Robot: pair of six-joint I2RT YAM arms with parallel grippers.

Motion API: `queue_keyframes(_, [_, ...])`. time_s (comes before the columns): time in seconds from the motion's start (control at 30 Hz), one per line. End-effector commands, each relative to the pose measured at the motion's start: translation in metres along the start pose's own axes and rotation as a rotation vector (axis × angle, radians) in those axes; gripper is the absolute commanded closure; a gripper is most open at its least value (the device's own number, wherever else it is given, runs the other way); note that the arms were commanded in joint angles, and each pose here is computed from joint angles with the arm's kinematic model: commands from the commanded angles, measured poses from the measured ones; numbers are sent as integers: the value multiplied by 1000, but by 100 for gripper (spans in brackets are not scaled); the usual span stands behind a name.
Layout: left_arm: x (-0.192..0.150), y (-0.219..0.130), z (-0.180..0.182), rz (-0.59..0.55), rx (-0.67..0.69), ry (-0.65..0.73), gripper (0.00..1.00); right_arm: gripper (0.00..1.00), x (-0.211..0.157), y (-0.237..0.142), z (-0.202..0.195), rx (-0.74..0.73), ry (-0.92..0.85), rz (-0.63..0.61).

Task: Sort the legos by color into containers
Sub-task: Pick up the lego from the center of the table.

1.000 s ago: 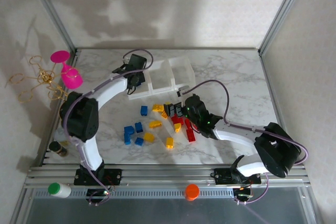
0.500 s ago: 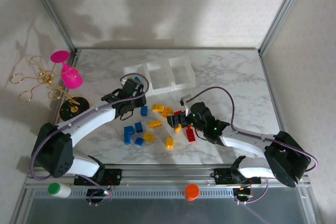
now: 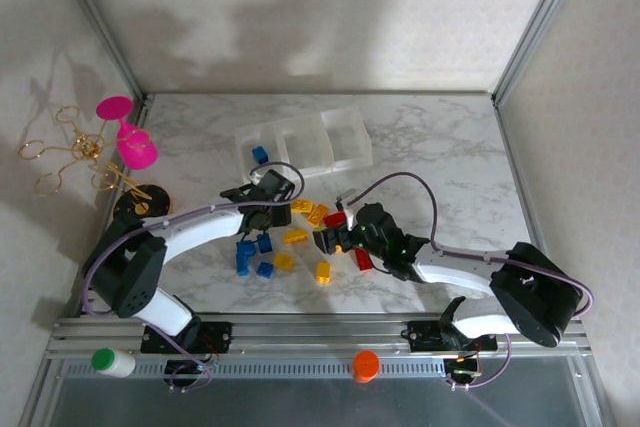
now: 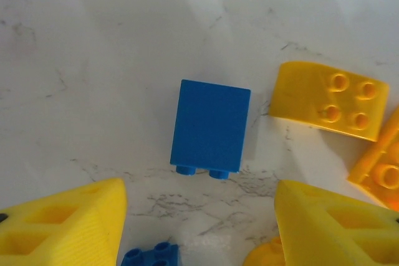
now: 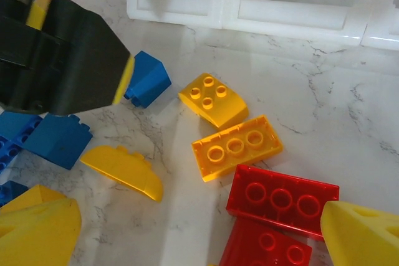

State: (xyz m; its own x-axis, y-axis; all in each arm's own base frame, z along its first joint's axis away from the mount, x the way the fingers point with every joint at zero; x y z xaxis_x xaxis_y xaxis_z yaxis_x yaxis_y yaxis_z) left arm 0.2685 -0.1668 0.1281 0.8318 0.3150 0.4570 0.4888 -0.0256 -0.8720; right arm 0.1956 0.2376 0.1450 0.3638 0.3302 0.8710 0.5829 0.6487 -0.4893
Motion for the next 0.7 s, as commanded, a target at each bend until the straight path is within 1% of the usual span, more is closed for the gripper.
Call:
queue_keyframes(0.0, [10,5,-10,-48,22,7,37,1,3,2,3,-37,-38,-23])
queue_keyframes(0.2, [12,22,-20,-38,37,29,42,1,4,1,4,-59,-45,-31])
queue_keyframes(0.37, [12,30,-21,-37,57,37,51,1,4,1,4,-71,-51,-31])
queue_keyframes(0.43, [11,31,-21,-38,56,37,56,1,4,1,4,-72,-52,-29])
queue_keyframes(0.67, [10,29,-14,-51,77,34,66,1,5,1,4,-75,-55,-30])
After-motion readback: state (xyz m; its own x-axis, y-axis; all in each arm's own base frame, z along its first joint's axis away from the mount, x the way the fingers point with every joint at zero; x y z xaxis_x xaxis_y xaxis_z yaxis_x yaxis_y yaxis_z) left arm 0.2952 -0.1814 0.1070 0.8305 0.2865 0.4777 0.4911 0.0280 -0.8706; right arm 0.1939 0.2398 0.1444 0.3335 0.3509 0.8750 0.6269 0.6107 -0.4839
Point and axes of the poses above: each hand's point on the last joint's axis, 136 mm out from that joint toward the fingers, its own y axis out along the fingers, its own z axis along the line the jaws close on, x = y × z, the point moved 8 cm from there along -y, back along the fingers, and after that the axes turned 10 degrees about -y, right-handed, at the moved point
